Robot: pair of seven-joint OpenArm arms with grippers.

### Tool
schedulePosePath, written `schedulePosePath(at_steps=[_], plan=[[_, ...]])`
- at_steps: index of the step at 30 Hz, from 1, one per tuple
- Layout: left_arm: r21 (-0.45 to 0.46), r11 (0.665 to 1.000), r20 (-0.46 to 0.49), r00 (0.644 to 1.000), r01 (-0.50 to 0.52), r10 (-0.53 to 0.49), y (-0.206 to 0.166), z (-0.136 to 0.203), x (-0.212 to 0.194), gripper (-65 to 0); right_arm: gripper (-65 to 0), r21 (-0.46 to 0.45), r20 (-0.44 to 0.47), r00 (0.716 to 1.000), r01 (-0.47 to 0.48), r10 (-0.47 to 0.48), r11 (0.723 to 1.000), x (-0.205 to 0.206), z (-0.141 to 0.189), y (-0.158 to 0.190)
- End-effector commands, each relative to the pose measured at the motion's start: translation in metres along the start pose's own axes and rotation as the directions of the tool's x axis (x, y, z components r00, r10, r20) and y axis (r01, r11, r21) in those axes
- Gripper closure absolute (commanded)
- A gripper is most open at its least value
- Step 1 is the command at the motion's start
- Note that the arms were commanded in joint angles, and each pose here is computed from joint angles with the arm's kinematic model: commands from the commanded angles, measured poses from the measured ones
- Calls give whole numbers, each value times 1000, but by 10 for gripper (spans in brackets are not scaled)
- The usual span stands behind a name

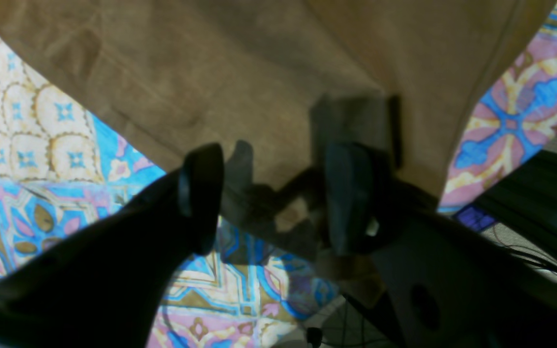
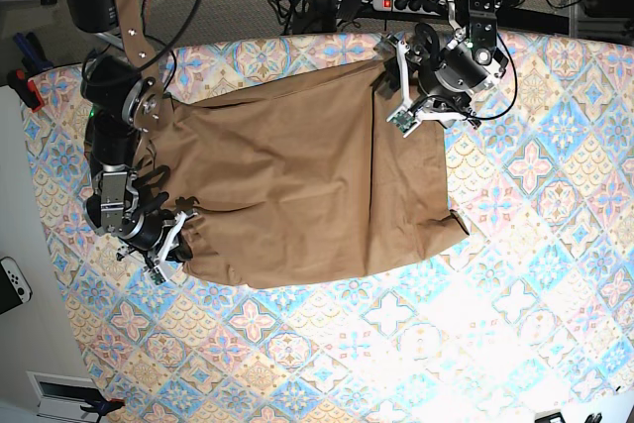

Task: Layout the t-shirt on the table in an organized manner, then fold the t-shirt properly
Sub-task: 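Regrasp the shirt corner with the right gripper, left gripper holding its edge, then lift the shirt corner with the right gripper and pull it away from the left gripper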

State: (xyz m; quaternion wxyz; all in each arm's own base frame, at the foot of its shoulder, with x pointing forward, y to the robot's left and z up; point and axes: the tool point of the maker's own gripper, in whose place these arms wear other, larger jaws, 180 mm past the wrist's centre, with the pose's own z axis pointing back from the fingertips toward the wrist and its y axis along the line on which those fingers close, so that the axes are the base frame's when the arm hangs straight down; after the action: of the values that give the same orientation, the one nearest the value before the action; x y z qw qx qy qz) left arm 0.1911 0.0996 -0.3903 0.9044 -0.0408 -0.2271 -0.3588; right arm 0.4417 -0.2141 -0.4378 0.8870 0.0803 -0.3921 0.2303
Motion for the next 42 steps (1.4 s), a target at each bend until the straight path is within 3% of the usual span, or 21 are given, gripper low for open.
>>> schedulePosePath(at_steps=[1,7,10,17,25,28,38,39,42], plan=[[13,1000,34,999,3,-4,3,4,9,-312,0,-25,-165,986,-35,30,999,-35,9,-11],[14,1000,29,1000,5,-5,3,4,8,-312,0,-178,-14,993,113,-117,977,-14,34,-58],[15,1000,28,1000,5,-6,3,4,7,-312,0,-213,3,992,125,-128,969,-11,37,-66],[11,1000,30,1000,4,-4,2,4,8,-312,0,-378,26,991,131,-132,916,-6,47,-98],[7,1000,30,1000,4,-4,1,3,8,-312,0,-614,127,988,151,-91,775,43,85,-158],[1,1000,22,1000,1,-1,-2,3,4,-312,0,-641,154,986,149,-64,753,60,96,-169],[0,1000,21,1000,1,-1,-2,3,3,-312,0,-646,165,985,148,-53,749,69,99,-172],[0,1000,21,1000,1,-1,-2,3,3,-312,-18,-646,160,985,148,-57,749,68,99,-172],[-1,1000,20,1000,1,-1,-2,3,3,-312,-181,-643,155,986,145,-57,752,66,98,-171]])
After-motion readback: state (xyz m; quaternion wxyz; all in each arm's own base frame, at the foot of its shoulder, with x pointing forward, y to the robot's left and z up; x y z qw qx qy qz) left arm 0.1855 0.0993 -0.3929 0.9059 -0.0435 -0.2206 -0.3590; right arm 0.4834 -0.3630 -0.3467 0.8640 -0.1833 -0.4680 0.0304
